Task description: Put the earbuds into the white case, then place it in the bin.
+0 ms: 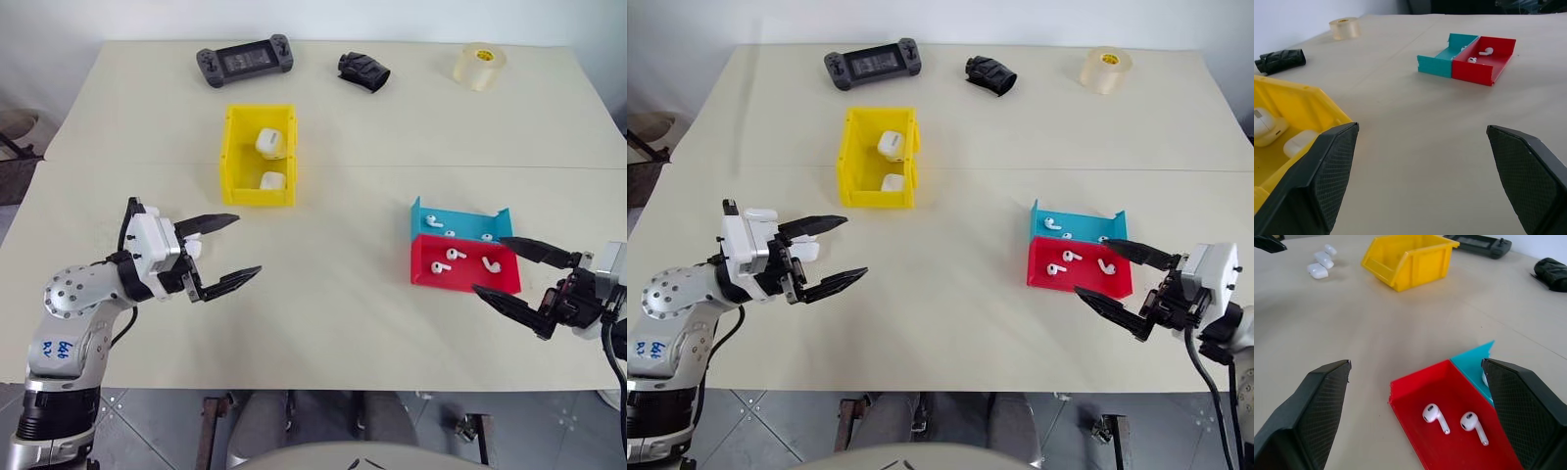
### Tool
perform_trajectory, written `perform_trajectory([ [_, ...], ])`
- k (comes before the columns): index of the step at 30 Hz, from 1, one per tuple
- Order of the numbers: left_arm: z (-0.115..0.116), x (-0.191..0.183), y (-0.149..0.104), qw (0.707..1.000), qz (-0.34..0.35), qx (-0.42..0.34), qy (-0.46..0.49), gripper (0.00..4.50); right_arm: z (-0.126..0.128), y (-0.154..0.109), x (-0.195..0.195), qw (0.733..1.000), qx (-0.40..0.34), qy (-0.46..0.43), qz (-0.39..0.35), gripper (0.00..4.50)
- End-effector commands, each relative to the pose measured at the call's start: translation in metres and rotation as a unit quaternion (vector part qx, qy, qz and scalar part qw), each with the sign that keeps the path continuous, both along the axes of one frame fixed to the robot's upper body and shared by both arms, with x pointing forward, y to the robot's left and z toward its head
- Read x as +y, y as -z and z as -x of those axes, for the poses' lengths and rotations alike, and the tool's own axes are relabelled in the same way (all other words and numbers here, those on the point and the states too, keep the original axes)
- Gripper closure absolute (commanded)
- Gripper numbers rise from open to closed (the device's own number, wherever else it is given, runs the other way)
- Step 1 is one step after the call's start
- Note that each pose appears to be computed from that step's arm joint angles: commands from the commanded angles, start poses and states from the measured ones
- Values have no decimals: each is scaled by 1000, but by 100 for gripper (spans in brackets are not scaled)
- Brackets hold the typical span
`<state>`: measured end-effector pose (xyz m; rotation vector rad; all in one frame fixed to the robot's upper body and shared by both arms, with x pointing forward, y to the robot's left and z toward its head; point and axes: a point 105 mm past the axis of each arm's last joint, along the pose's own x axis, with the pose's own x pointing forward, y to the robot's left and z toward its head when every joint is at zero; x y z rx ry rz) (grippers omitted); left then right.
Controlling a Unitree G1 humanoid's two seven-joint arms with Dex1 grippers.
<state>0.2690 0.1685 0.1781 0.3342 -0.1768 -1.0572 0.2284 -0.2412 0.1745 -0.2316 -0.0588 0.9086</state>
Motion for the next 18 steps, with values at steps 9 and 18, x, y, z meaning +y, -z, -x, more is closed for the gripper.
perform_trajectory([
  [9,12,45,-4,978,49,-30,-199,4,-6,-11,74,988,-32,-143,-42,0],
  [18,65,98,31,902,44,22,-430,4,-12,-12,112,969,-52,-231,-67,0],
])
